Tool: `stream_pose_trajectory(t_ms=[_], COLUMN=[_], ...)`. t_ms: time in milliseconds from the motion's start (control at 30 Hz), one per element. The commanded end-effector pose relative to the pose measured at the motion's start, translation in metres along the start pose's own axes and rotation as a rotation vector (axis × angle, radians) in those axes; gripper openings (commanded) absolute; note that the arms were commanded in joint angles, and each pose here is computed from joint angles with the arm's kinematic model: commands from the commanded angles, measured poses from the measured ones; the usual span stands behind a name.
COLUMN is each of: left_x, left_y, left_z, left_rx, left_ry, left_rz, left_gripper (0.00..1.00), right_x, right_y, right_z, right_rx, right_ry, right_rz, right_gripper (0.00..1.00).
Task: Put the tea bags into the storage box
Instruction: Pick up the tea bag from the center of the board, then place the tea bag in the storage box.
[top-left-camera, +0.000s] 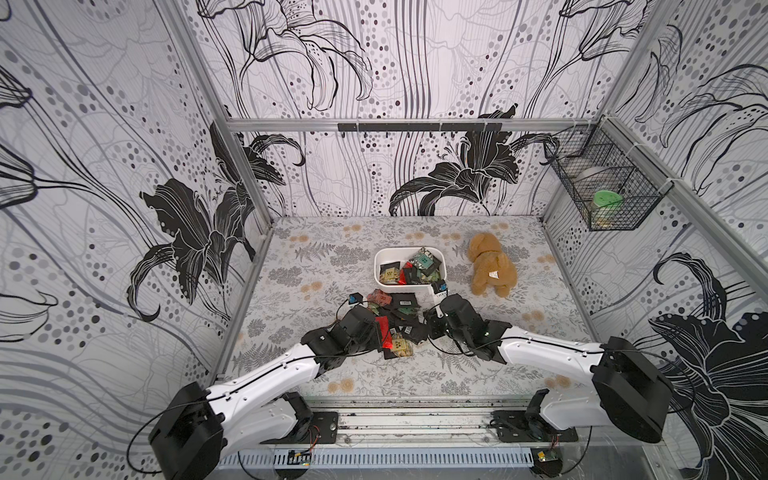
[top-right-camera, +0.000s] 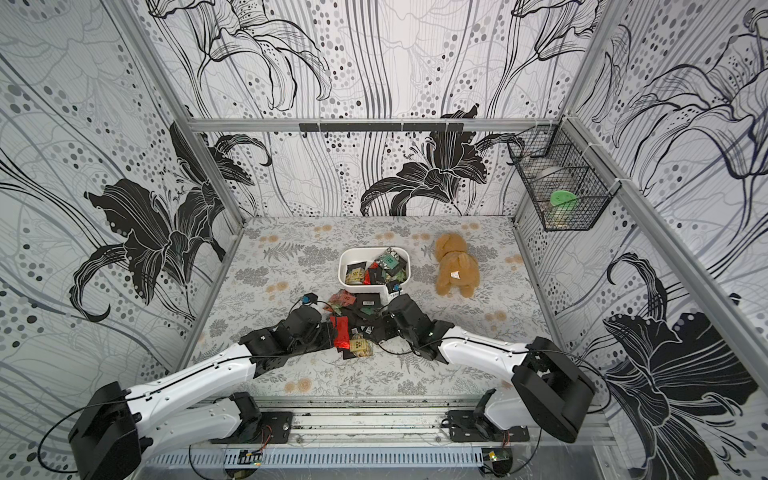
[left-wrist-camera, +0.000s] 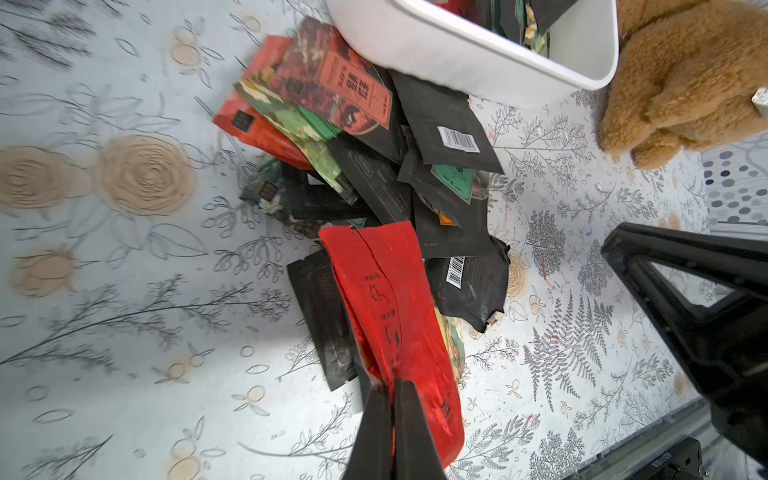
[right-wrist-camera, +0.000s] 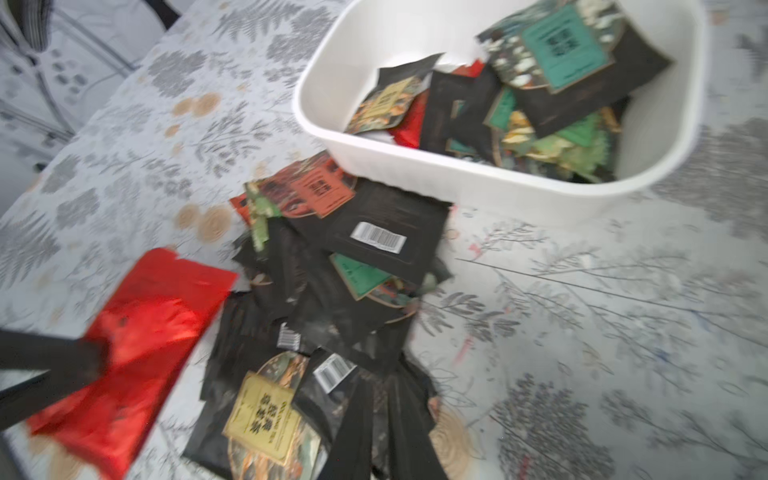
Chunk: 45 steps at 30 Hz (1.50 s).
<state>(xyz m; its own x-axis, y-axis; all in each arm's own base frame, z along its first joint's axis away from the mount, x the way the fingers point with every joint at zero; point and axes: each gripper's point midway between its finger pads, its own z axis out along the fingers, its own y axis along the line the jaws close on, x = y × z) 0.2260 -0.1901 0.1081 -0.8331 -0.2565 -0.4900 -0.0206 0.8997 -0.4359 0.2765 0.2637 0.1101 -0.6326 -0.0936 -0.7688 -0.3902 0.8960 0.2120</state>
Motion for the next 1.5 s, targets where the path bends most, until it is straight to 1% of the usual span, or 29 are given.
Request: stream_pose_trajectory(t_ms=[0, 67, 133, 167, 233, 333, 400, 433, 467, 567, 633, 700, 800, 967, 1067, 1133, 1233, 1300, 1333, 1433, 1467], left_x=[-0.027, -0.043, -0.061, -0.071, -0.090, -0.118, -0.135, -0.144, -0.153, -0.177, -0.189, -0.201, -0.213, -0.221, -0.225, -0.227, -0.227, -0.227, -0.228, -0.229, -0.229], left_y=[0.002, -0.006, -0.015, -0.021, -0.037, -0.065, -0.081, -0.089, -0.097, -0.106, -0.110, -0.117, -0.117, -0.118, -0.103, -0.094, -0.078, -0.068, -0.063, -0.052, -0.050], left_z=[-0.025, -0.034, -0.040, -0.041, -0.041, -0.034, -0.025, -0.018, -0.010, 0.016, 0.033, 0.050, 0.076, 0.109, 0.122, 0.128, 0.136, 0.139, 0.138, 0.130, 0.126], left_rx=[-0.084, -0.109, -0.131, -0.139, -0.135, -0.112, -0.100, -0.092, -0.081, -0.085, -0.085, -0.063, -0.061, -0.028, -0.052, -0.063, -0.097, -0.120, -0.131, -0.172, -0.177], left_ry=[-0.082, -0.108, -0.148, -0.172, -0.217, -0.273, -0.294, -0.299, -0.307, -0.314, -0.317, -0.315, -0.300, -0.287, -0.285, -0.292, -0.288, -0.289, -0.290, -0.297, -0.308], left_rz=[0.009, 0.038, 0.051, 0.056, 0.063, 0.066, 0.064, 0.059, 0.055, -0.010, -0.048, -0.084, -0.139, -0.205, -0.246, -0.250, -0.254, -0.261, -0.261, -0.261, -0.262], left_gripper=[0.00, 0.00, 0.00, 0.00, 0.00, 0.00, 0.00, 0.00, 0.00, 0.00, 0.00, 0.00, 0.00, 0.00, 0.00, 0.00, 0.06, 0.12, 0.18, 0.42, 0.45], right_x=[-0.006, -0.009, -0.010, -0.012, -0.014, -0.016, -0.017, -0.019, -0.019, -0.022, -0.024, -0.025, -0.026, -0.027, -0.029, -0.030, -0.034, -0.036, -0.035, -0.036, -0.036], right_y=[-0.047, -0.053, -0.050, -0.048, -0.047, -0.047, -0.050, -0.051, -0.052, -0.054, -0.055, -0.056, -0.059, -0.058, -0.053, -0.053, -0.051, -0.051, -0.050, -0.049, -0.048], right_z=[-0.010, -0.015, -0.018, -0.020, -0.022, -0.023, -0.026, -0.027, -0.028, -0.031, -0.032, -0.030, -0.028, -0.021, -0.019, -0.018, -0.017, -0.017, -0.017, -0.017, -0.017], right_rx=[0.275, 0.301, 0.270, 0.251, 0.224, 0.163, 0.146, 0.133, 0.120, 0.081, 0.048, 0.009, -0.026, -0.040, -0.061, -0.058, -0.063, -0.068, -0.069, -0.072, -0.074], right_ry=[-0.042, -0.062, -0.079, -0.092, -0.102, -0.105, -0.114, -0.118, -0.121, -0.154, -0.171, -0.169, -0.170, -0.143, -0.142, -0.142, -0.150, -0.154, -0.152, -0.148, -0.149], right_rz=[0.046, 0.065, 0.080, 0.084, 0.096, 0.125, 0.145, 0.153, 0.161, 0.168, 0.185, 0.201, 0.224, 0.201, 0.188, 0.178, 0.172, 0.158, 0.153, 0.141, 0.138], right_gripper=[0.14, 0.18, 0.24, 0.30, 0.40, 0.65, 0.74, 0.80, 0.84, 0.86, 0.86, 0.85, 0.81, 0.77, 0.77, 0.77, 0.77, 0.77, 0.77, 0.76, 0.76])
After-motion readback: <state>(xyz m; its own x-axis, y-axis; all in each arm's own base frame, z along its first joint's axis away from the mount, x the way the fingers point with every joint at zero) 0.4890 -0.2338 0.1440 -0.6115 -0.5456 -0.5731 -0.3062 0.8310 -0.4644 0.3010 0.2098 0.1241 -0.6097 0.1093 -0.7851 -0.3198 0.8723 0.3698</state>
